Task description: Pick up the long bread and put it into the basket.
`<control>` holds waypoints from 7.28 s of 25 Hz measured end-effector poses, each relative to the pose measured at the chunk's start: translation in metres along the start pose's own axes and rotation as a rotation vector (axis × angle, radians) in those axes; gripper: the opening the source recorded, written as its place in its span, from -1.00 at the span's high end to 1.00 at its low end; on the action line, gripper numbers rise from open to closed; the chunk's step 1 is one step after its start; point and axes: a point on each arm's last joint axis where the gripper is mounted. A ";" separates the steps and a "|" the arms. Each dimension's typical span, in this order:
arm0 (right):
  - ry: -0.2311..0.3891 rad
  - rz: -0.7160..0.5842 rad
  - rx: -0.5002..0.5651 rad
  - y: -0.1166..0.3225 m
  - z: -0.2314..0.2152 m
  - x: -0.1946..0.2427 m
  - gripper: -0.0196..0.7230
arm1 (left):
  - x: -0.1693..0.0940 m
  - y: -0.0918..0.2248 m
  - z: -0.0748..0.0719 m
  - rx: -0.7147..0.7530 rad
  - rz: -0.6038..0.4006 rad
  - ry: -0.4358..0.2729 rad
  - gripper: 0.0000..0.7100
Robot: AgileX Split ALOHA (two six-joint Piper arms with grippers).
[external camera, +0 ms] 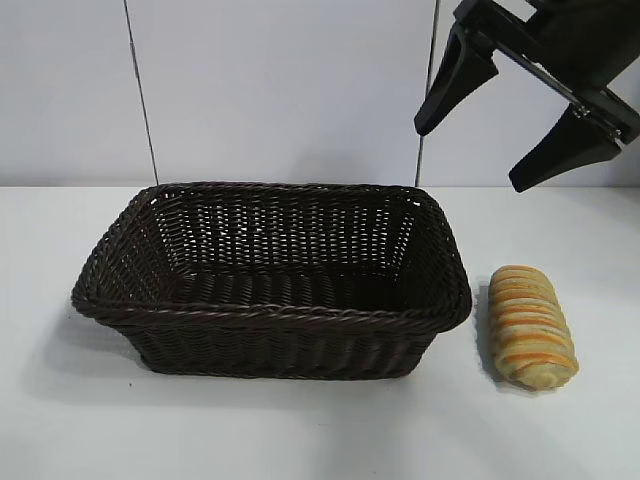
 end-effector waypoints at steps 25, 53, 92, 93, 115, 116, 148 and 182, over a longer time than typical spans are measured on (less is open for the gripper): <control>0.378 -0.075 -0.033 0.036 -0.072 0.055 -0.92 | 0.001 0.000 0.001 0.005 -0.006 -0.001 -0.96; 0.304 -0.126 0.064 0.026 -0.059 0.053 0.78 | 0.001 0.000 0.001 0.005 -0.006 -0.001 -0.96; 0.103 -0.085 -1.457 0.020 0.125 0.083 0.78 | 0.001 0.000 0.001 0.005 -0.007 -0.001 -0.96; 0.100 -0.063 -1.452 0.021 0.123 0.092 0.78 | 0.001 0.000 0.001 0.005 -0.007 -0.001 -0.96; 0.069 -0.006 -1.345 0.020 0.112 0.140 -0.88 | 0.001 0.000 0.001 0.006 -0.007 -0.001 -0.96; 0.067 -0.026 -1.329 0.018 0.116 0.135 -0.89 | 0.001 0.000 0.001 0.006 -0.007 -0.001 -0.96; 0.418 -0.228 -0.078 -0.114 -0.019 -0.063 -0.92 | 0.001 0.000 0.001 0.006 -0.006 -0.003 -0.96; 0.359 -0.834 -0.092 0.207 0.036 -0.301 -0.92 | 0.001 0.000 0.001 0.006 -0.006 -0.003 -0.96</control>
Point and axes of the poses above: a point on each arm's last joint axis where the gripper is mounted, x pointing out along that axis toward the gripper, z along the wrist's bending axis when the last joint is at zero, y = z × x, and after that the axes turned 10 degrees about x, right-handed
